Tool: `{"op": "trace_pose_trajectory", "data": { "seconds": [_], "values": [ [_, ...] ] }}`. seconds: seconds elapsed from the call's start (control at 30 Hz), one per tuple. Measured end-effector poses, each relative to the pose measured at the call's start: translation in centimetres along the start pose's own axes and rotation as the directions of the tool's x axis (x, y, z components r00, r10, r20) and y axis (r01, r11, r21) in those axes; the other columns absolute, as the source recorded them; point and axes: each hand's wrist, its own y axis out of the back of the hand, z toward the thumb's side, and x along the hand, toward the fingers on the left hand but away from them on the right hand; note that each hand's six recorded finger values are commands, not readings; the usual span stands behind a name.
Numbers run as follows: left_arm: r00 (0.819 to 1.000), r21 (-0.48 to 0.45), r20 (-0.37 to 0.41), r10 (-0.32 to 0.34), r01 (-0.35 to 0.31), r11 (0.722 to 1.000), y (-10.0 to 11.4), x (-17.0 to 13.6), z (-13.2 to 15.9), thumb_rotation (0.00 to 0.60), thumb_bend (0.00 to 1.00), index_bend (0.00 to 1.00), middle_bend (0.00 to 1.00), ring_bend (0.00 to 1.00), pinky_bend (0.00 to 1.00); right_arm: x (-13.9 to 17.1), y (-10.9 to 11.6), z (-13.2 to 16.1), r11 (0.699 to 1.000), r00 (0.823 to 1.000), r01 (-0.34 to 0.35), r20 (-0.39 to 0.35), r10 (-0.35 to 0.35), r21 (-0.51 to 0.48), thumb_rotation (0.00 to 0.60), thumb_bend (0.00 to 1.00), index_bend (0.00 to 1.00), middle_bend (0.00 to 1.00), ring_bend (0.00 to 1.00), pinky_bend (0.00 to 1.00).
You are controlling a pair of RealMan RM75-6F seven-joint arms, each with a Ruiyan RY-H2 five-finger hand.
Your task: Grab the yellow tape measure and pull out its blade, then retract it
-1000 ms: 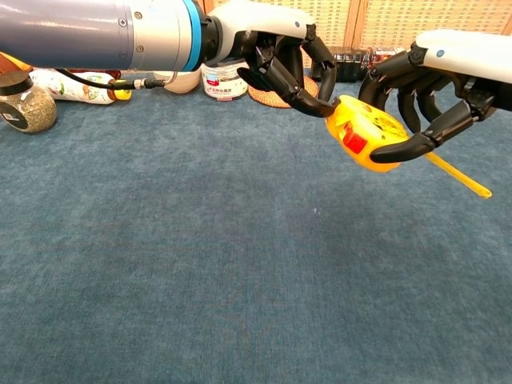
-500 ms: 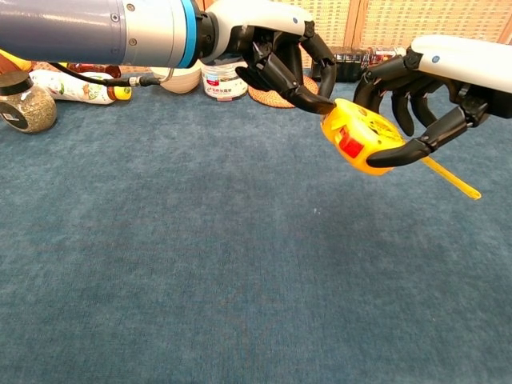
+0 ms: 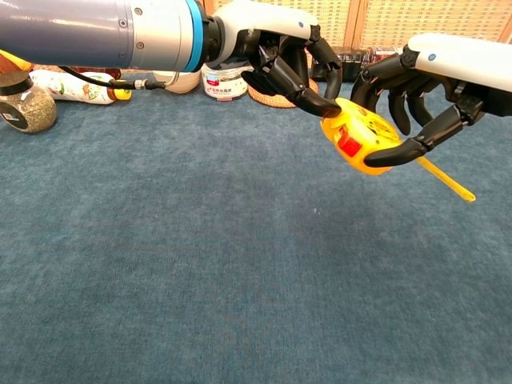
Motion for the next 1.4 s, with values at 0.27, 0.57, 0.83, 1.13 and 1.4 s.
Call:
{"op": "trace_pose_trajectory", "data": {
  "seconds": [0.27,0.57,0.83,1.13,1.4],
  "values": [
    [1.0,0.001,-0.002,0.009,-0.009,1.0,0.4,-0.03,-0.11,0.457,0.27,0.51,1.0,0.97,1.0,0.19,0.11,0.15,1.0,1.0,0.001,-0.002,-0.001,-0.005,0.431,0.19,0.57,0.6,0.62,0.66],
    [1.0,-0.002,0.007,0.007,-0.007,1.0,0.15,0.32,0.33,0.456,0.27,0.5,1.0,0.97,1.0,0.16,0.08,0.53,1.0,1.0,-0.003,-0.008,0.002,-0.005,0.432,0.19,0.57,0.6,0.62,0.66],
    [1.0,-0.006,0.003,0.005,-0.005,1.0,0.09,0.27,0.17,0.456,0.27,0.51,1.0,0.97,1.0,0.18,0.1,0.66,1.0,1.0,-0.003,-0.008,0.003,-0.004,0.43,0.19,0.57,0.6,0.62,0.66],
    [1.0,-0.001,-0.008,0.008,-0.008,1.0,0.46,0.0,-0.22,0.456,0.27,0.5,1.0,0.97,1.0,0.23,0.15,0.62,1.0,1.0,0.0,-0.008,0.0,0.003,0.433,0.19,0.57,0.6,0.62,0.66],
    [1.0,-0.019,0.0,0.0,0.0,1.0,-0.01,0.21,0.13,0.456,0.27,0.5,1.0,0.97,1.0,0.09,0.04,0.78,1.0,1.0,-0.002,-0.012,0.002,0.008,0.432,0.19,0.57,0.6,0.62,0.66]
  ]
}}
